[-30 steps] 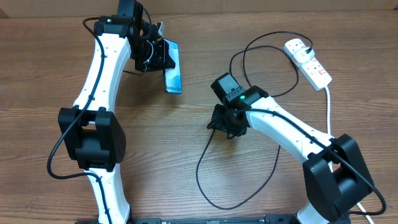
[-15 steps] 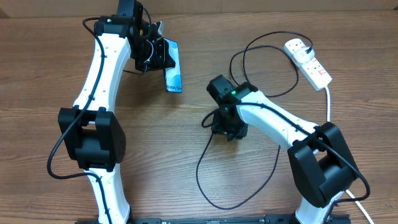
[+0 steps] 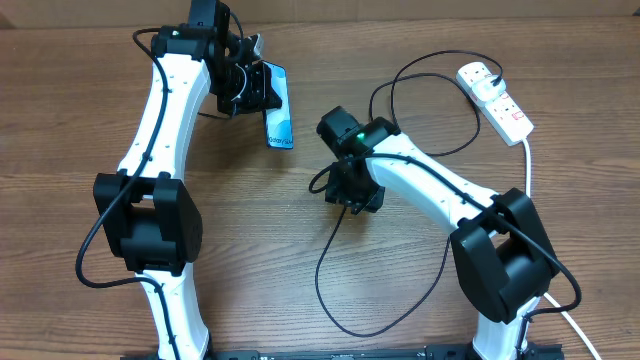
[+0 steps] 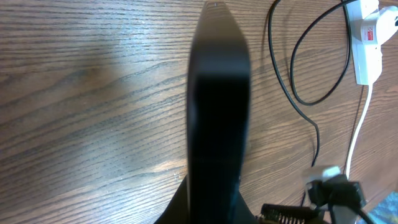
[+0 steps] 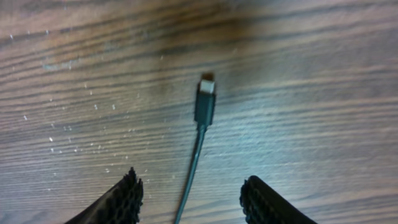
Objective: Plug charger to phone and switch on socket
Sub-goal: 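Lower the right gripper and close it on the cable connector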
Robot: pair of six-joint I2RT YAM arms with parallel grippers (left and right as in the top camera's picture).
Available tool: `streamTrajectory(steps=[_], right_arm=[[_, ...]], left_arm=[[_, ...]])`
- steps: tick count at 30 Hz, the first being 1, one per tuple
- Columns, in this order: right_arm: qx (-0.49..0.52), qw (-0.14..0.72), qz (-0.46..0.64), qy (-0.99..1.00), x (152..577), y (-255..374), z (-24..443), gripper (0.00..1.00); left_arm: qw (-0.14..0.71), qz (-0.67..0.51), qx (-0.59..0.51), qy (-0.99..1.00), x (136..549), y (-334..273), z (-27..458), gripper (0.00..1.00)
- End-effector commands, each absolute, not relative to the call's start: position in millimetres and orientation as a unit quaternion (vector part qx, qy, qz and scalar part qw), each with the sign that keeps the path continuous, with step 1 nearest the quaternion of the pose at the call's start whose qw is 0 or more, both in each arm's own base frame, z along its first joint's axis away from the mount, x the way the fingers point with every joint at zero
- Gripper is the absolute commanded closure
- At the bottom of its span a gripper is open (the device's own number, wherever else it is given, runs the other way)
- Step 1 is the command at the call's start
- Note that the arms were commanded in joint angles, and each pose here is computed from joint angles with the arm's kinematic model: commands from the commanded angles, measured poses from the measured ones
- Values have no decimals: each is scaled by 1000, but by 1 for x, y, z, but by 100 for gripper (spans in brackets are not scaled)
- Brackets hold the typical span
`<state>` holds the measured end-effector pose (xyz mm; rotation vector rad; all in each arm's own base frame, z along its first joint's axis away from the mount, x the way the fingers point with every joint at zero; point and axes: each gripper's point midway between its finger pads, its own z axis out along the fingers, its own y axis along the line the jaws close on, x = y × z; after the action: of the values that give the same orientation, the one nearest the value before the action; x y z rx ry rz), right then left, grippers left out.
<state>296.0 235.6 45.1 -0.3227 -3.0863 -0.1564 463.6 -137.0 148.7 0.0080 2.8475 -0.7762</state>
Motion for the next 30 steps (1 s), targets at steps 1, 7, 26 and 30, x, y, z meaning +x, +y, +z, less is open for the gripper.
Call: streamTrajectory(steps=[1,7,26,30], right_arm=[[-115,18,-43,-992,294,238,42,54],[-148,-3,5,-989,298,220,23,57],[-146,-13,6,-989,306,223,3,65],[-144,1,1,-990,302,226,-2,65]], left_arm=[[112,-271,3,956,466,-137,164,95],[111,-271,3,956,466,-137,164,96],[115,-271,4,956,467,-137,165,96],[114,-271,4,956,467,-137,165,96]])
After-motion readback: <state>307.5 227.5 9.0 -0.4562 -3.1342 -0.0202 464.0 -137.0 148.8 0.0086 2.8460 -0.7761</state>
